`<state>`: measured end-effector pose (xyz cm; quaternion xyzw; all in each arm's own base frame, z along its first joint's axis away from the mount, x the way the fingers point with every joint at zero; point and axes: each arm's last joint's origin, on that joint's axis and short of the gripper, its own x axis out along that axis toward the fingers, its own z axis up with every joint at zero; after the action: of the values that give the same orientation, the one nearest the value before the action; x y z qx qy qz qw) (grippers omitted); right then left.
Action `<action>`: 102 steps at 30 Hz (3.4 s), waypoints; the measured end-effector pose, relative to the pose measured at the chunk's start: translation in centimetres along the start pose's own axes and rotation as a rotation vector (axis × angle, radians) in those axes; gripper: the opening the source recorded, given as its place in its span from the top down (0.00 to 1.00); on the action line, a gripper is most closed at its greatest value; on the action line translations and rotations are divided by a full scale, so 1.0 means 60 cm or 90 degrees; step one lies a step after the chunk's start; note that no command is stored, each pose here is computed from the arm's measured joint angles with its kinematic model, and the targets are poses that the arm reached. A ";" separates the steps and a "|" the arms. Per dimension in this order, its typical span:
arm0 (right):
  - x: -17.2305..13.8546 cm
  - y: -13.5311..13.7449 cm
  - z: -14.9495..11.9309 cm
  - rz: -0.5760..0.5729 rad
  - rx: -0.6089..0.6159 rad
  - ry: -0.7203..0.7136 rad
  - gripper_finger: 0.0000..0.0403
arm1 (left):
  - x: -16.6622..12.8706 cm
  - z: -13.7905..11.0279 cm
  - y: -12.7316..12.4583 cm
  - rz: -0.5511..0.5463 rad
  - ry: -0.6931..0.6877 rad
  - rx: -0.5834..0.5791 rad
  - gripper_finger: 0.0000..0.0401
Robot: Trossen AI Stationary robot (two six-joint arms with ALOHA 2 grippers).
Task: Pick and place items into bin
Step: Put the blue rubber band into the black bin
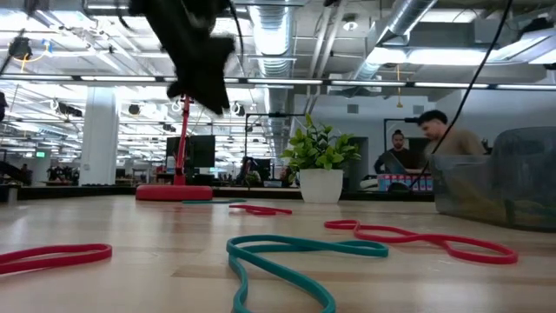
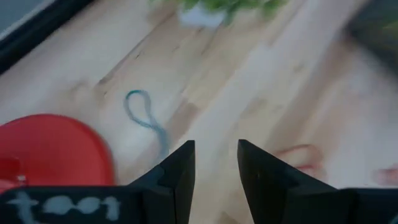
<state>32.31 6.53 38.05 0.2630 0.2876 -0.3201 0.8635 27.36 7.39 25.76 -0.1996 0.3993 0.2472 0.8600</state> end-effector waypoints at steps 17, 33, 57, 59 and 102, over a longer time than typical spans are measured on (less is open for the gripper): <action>0.003 0.004 0.006 0.034 -0.025 0.014 0.77 | 0.221 -0.038 0.054 0.061 0.177 -0.037 0.73; 0.012 0.003 0.006 0.022 -0.032 0.016 0.77 | 0.223 -0.035 0.066 0.027 0.188 0.057 0.98; 0.129 0.075 -0.005 0.190 -0.143 0.028 0.77 | -0.121 0.022 -0.027 -0.431 -0.126 0.132 1.00; 0.138 0.075 -0.001 0.202 -0.139 0.029 0.77 | -0.140 0.017 -0.033 -0.445 -0.144 0.139 1.00; 0.162 0.081 0.025 0.300 -0.129 0.010 0.77 | -0.177 -0.012 -0.067 -0.359 -0.187 0.145 1.00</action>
<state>42.36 4.88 33.92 0.2372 0.2556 -0.0774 0.9340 23.33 0.99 34.24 -0.1669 0.2250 -0.0202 0.9597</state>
